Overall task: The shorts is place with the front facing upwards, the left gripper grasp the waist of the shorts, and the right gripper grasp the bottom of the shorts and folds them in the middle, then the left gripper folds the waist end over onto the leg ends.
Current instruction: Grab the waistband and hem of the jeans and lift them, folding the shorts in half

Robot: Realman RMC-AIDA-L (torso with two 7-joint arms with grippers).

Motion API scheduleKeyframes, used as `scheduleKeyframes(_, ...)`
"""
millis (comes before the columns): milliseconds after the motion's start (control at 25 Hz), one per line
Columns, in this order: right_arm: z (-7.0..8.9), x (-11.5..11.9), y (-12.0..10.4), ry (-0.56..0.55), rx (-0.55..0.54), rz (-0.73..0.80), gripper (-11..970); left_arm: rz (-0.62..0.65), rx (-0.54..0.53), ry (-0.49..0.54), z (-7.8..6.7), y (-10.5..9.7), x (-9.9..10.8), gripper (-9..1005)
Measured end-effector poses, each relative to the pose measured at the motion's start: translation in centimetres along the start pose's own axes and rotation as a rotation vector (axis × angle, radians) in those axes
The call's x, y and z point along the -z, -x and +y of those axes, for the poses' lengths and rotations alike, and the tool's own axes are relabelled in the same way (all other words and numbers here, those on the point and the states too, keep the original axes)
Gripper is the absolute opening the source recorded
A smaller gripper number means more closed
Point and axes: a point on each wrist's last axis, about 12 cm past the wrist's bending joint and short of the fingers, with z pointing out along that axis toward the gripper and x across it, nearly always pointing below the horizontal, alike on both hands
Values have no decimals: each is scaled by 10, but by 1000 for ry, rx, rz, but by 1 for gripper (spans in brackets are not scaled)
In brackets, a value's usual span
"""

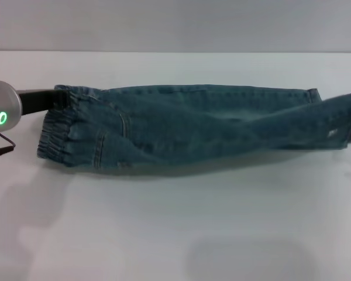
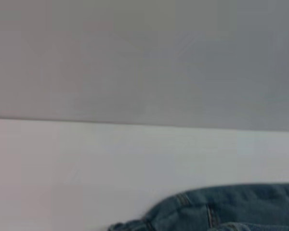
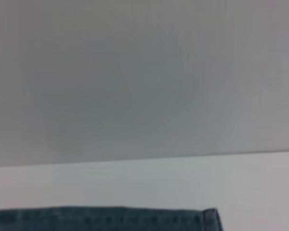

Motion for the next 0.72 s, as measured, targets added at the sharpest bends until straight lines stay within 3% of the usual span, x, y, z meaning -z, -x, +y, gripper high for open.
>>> scheduleKeyframes(720,-22,-16,-12,-56,-93,-115,20,-170,59,-6,11,12,-8,135)
